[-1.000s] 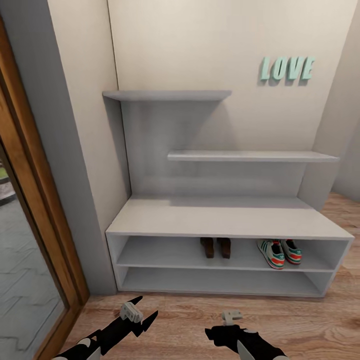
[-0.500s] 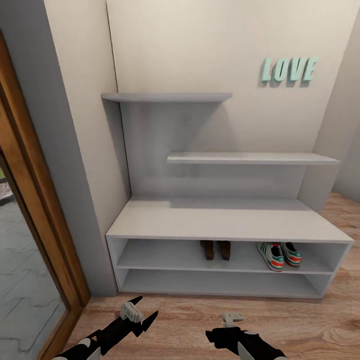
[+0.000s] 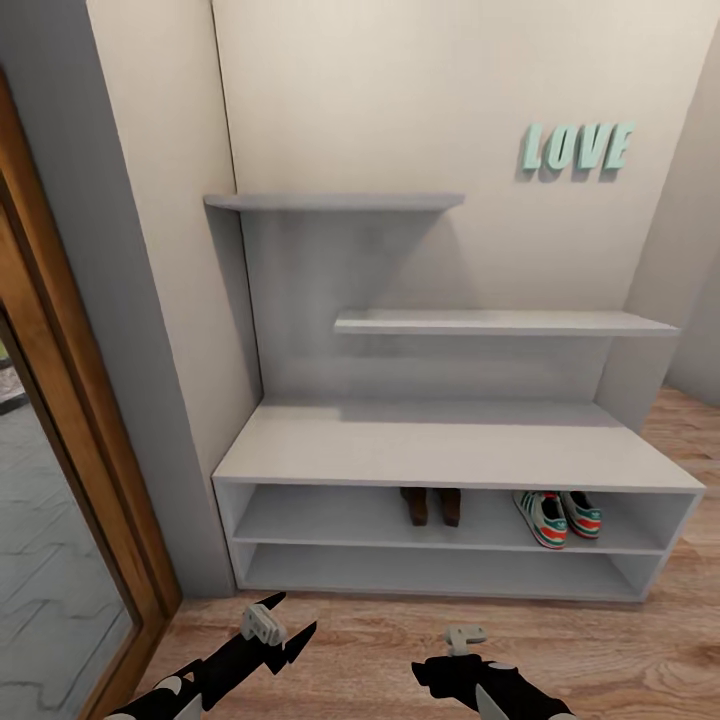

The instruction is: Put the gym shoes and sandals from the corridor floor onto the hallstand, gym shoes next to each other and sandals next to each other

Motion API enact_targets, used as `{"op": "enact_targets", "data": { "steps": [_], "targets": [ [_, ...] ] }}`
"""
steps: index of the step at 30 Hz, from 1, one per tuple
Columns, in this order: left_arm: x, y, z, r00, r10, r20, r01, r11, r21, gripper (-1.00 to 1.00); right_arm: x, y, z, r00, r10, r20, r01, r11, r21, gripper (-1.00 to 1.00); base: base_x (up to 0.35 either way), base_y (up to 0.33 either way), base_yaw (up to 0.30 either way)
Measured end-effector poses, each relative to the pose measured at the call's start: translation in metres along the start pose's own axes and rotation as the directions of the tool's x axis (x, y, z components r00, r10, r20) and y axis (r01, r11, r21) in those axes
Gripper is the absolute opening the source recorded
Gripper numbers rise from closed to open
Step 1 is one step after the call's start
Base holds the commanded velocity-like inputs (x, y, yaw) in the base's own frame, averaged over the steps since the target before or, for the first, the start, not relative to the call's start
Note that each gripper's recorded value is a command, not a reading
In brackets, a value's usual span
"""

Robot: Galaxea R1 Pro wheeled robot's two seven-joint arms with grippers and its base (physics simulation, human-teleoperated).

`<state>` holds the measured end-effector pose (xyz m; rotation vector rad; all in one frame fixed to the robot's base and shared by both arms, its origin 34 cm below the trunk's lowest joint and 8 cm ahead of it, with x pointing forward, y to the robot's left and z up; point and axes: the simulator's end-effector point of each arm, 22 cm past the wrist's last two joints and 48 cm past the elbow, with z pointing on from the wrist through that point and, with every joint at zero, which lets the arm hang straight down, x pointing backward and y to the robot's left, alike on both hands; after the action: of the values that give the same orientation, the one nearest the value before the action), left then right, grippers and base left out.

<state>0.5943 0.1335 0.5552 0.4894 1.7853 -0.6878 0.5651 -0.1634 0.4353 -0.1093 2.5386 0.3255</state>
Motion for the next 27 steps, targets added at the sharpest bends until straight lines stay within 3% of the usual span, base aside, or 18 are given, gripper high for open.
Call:
{"op": "enact_targets", "data": {
  "steps": [15, 27],
  "targets": [
    [0.0, 0.0, 0.0, 1.0, 0.0, 0.0, 0.0, 1.0, 0.0, 1.0, 0.003, -0.002, 0.0, 1.0, 0.006, -0.007, -0.006, 1.0, 0.004, 1.0, 0.0, 0.0, 0.0],
    [0.0, 0.0, 0.0, 1.0, -0.001, -0.001, 0.001, 1.0, 0.0, 1.0, 0.053, -0.019, -0.003, 0.994, 0.025, -0.108, -0.022, 0.999, 0.035, 1.0, 0.0, 0.0, 0.0]
  ]
}}
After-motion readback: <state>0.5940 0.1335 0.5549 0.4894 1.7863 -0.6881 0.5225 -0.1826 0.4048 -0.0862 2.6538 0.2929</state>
